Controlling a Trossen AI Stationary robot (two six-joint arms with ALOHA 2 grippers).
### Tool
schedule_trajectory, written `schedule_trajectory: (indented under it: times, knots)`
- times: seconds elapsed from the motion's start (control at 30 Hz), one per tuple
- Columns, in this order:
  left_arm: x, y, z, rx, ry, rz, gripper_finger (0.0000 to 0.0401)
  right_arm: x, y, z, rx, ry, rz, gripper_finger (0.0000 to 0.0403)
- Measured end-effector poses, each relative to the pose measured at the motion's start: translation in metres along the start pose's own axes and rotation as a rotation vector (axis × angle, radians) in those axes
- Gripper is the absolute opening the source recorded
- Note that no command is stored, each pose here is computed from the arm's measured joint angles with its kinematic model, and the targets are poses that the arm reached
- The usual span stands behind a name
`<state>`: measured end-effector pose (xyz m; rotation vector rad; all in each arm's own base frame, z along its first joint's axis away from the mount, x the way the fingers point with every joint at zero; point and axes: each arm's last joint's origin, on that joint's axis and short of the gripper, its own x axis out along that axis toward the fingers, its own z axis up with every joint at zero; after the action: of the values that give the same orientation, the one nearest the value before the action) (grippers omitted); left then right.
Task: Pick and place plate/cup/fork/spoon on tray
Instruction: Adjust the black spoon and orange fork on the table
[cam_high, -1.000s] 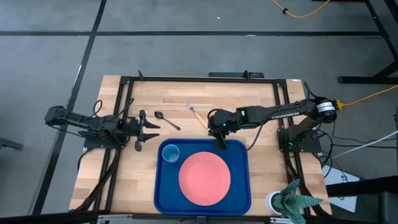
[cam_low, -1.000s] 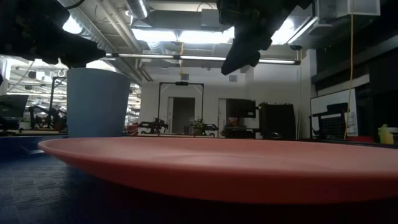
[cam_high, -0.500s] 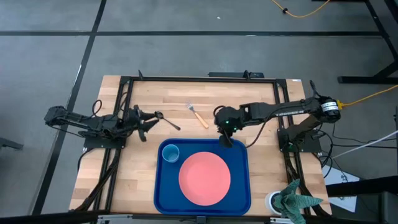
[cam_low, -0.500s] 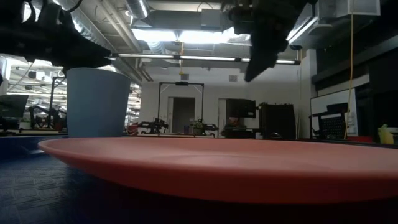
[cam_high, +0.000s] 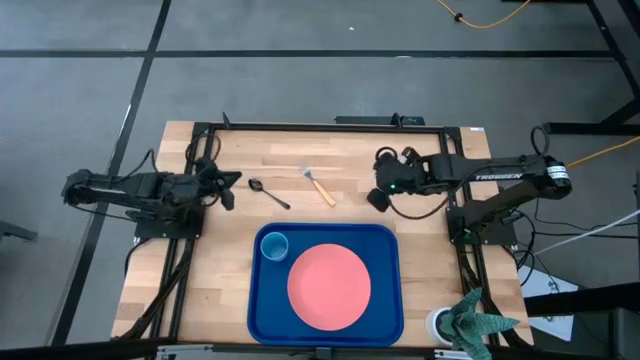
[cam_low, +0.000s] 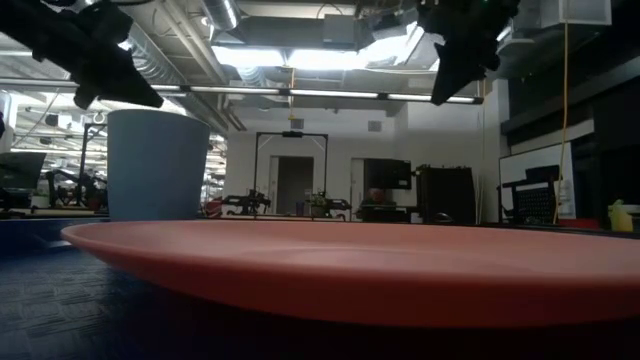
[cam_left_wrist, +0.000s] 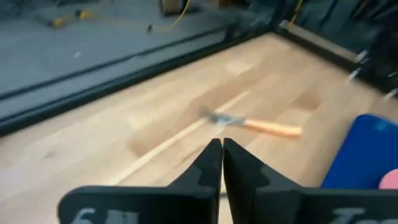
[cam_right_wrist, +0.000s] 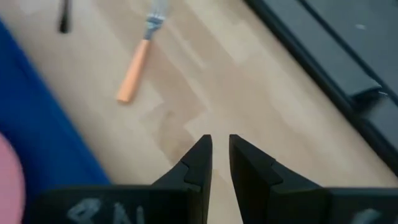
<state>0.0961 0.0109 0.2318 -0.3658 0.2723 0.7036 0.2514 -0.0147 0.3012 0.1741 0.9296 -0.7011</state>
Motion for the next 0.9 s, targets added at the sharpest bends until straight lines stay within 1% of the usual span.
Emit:
schedule_trajectory:
  times: [0.13, 0.27, 0.4, 0.5, 0.67, 0.8, 0.9]
  knots:
    - [0.012, -0.001, -0.001, -0.048, 0.129, 0.064, 0.0001, 0.0, -0.006, -0.005, 0.039, 0.009, -0.11, 0.006]
    - [0.035, -0.002, -0.01, -0.102, 0.298, 0.121, 0.0001, -0.001, -0.011, -0.009, 0.088, 0.013, -0.2, 0.006]
    - [0.06, 0.002, -0.021, -0.123, 0.491, 0.18, 0.0001, -0.002, -0.013, -0.011, 0.074, 0.025, -0.228, 0.006]
    - [0.075, 0.004, -0.027, -0.123, 0.596, 0.169, 0.0, -0.002, -0.013, -0.011, 0.07, 0.027, -0.229, 0.006]
    - [0.1, 0.005, -0.03, -0.137, 0.645, 0.102, 0.0, -0.002, -0.013, -0.011, 0.068, 0.028, -0.23, 0.006]
    - [0.118, 0.004, -0.031, -0.101, 0.734, 0.124, 0.0, -0.002, -0.013, -0.011, 0.067, 0.028, -0.23, 0.006]
    - [0.135, -0.001, -0.026, -0.055, 0.769, 0.126, 0.0, -0.002, -0.013, -0.011, 0.065, 0.029, -0.23, 0.006]
